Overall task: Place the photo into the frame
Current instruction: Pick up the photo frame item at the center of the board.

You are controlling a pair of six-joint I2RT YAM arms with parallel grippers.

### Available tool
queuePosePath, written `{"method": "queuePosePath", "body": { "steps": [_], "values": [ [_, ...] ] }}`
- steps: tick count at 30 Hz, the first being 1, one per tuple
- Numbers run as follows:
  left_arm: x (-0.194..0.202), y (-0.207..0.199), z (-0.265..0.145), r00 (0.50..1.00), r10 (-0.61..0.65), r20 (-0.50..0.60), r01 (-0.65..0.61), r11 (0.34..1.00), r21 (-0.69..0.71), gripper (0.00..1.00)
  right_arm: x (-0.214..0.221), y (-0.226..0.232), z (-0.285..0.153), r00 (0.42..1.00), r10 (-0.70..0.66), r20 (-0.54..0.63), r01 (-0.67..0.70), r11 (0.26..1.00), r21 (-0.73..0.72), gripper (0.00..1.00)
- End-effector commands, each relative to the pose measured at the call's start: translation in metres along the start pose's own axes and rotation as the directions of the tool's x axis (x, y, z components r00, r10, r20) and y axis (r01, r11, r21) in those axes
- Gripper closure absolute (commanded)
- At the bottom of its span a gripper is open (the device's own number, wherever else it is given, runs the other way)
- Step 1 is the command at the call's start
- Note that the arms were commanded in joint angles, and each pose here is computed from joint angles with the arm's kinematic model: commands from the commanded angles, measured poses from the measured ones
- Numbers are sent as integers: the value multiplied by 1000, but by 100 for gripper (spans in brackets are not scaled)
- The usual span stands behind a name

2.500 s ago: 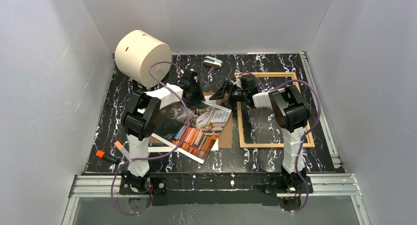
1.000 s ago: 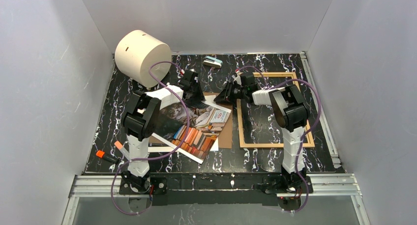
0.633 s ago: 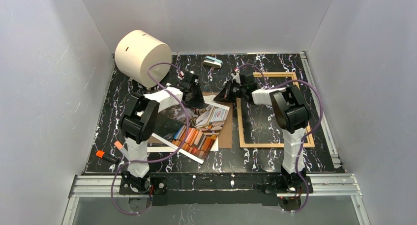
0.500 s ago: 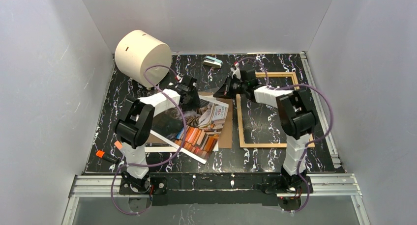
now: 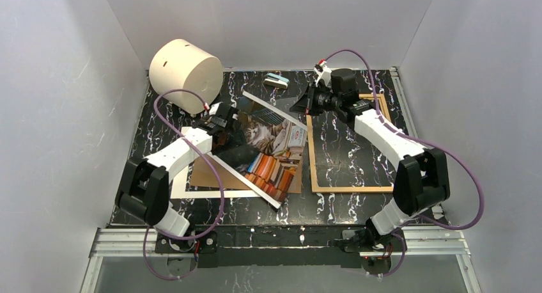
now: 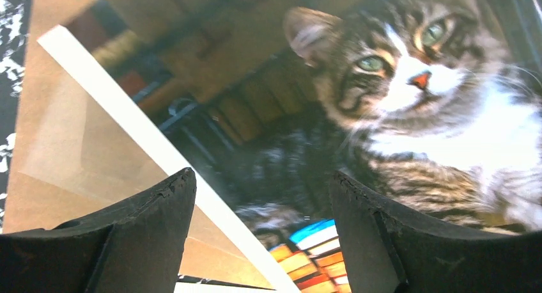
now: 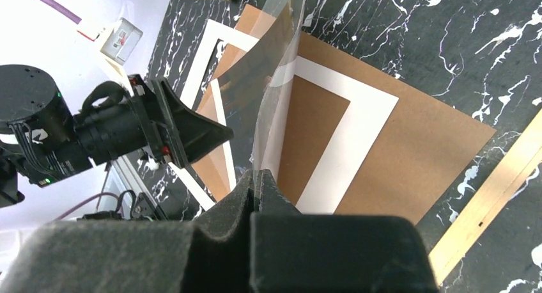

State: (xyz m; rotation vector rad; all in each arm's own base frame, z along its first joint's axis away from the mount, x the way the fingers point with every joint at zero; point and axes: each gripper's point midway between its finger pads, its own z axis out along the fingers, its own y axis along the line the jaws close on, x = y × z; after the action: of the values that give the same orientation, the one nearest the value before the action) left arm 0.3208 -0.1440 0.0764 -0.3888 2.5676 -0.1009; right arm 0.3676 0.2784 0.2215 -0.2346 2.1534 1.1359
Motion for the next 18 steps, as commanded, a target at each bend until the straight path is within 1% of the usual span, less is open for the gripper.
{"method": "queuePosePath", "body": {
  "steps": [1, 4, 7, 10, 14, 18],
  "values": [
    [7, 39, -2, 998, -50, 28, 53, 992, -118, 26, -22, 31, -29, 985, -169, 27, 170, 985, -25, 99],
    [11, 48, 1, 996, -88, 26, 90, 987, -131, 26, -21, 57, -39, 964, -264, 11, 263, 955, -135, 99],
    [6, 51, -1, 993, -108, 36, 112, 986, -126, 26, -27, 79, -50, 948, -317, 23, 315, 928, -196, 99],
    [3, 57, -1, 992, -120, 46, 125, 982, -140, 26, -38, 95, -59, 937, -344, 59, 348, 913, -210, 99],
    [-2, 77, -2, 985, -157, 70, 168, 967, -192, 28, -52, 110, -70, 919, -383, 93, 394, 896, -206, 99],
    [-14, 110, -15, 966, -211, 148, 247, 921, -301, 31, -62, 124, -81, 896, -429, 117, 444, 873, -202, 99]
  ]
}}
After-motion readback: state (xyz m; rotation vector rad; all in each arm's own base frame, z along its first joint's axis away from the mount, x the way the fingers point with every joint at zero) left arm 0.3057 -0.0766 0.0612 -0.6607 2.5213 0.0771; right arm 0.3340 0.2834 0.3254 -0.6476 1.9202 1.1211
